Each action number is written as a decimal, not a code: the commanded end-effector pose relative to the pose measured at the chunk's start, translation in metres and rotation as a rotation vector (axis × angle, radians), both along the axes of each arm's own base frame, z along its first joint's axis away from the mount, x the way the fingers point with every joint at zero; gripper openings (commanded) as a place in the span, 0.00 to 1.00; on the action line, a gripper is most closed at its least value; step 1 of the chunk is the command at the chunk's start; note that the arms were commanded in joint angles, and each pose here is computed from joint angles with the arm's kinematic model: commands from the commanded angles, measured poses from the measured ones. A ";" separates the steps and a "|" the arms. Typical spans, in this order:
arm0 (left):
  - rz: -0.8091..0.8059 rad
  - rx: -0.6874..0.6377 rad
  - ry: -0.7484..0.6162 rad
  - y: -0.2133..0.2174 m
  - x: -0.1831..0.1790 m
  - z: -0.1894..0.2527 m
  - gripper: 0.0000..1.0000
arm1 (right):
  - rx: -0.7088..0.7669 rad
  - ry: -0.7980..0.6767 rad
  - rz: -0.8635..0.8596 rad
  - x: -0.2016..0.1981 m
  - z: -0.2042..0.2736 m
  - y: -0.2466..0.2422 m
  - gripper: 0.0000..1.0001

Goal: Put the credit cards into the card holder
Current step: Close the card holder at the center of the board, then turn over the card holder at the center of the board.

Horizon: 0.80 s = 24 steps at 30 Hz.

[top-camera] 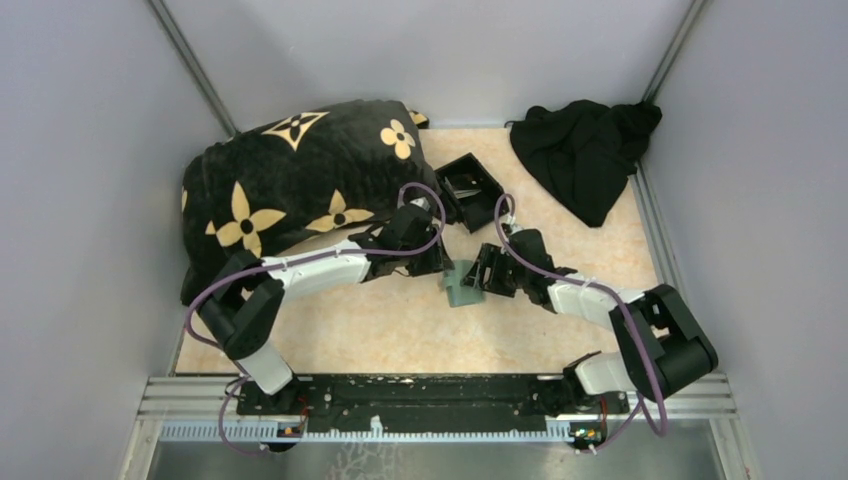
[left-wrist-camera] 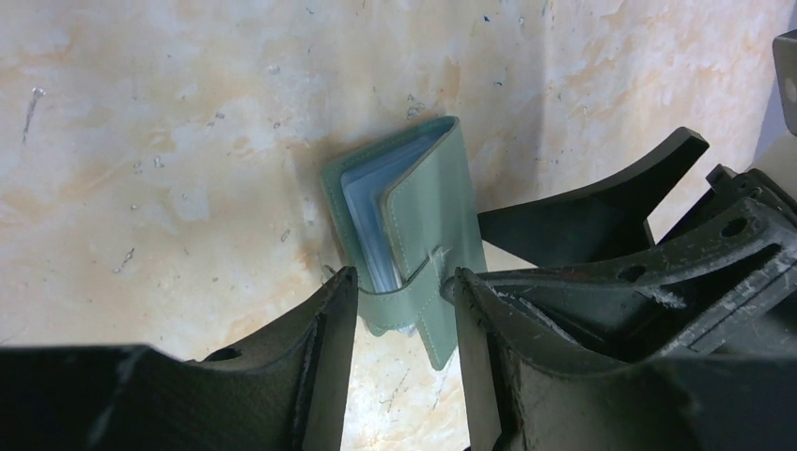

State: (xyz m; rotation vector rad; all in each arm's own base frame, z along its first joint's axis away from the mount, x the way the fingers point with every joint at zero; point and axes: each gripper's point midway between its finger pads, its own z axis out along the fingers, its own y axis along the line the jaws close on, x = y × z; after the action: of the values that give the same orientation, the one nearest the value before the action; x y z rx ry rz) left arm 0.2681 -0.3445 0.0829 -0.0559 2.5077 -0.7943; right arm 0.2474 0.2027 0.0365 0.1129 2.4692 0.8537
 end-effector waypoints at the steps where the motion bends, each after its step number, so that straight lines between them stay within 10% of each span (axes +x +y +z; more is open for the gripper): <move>1: -0.036 0.077 0.018 0.002 -0.001 -0.017 0.49 | 0.019 0.029 0.002 -0.003 -0.010 0.002 0.65; 24: -0.070 0.257 0.147 0.028 -0.022 -0.083 0.46 | 0.010 0.125 0.060 -0.023 -0.039 0.003 0.66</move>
State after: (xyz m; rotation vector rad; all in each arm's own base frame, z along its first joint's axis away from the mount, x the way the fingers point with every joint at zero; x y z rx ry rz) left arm 0.2585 -0.3314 0.0265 0.0250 2.6617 -0.6173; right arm 0.2494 0.2191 0.0359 0.0756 2.4425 0.9738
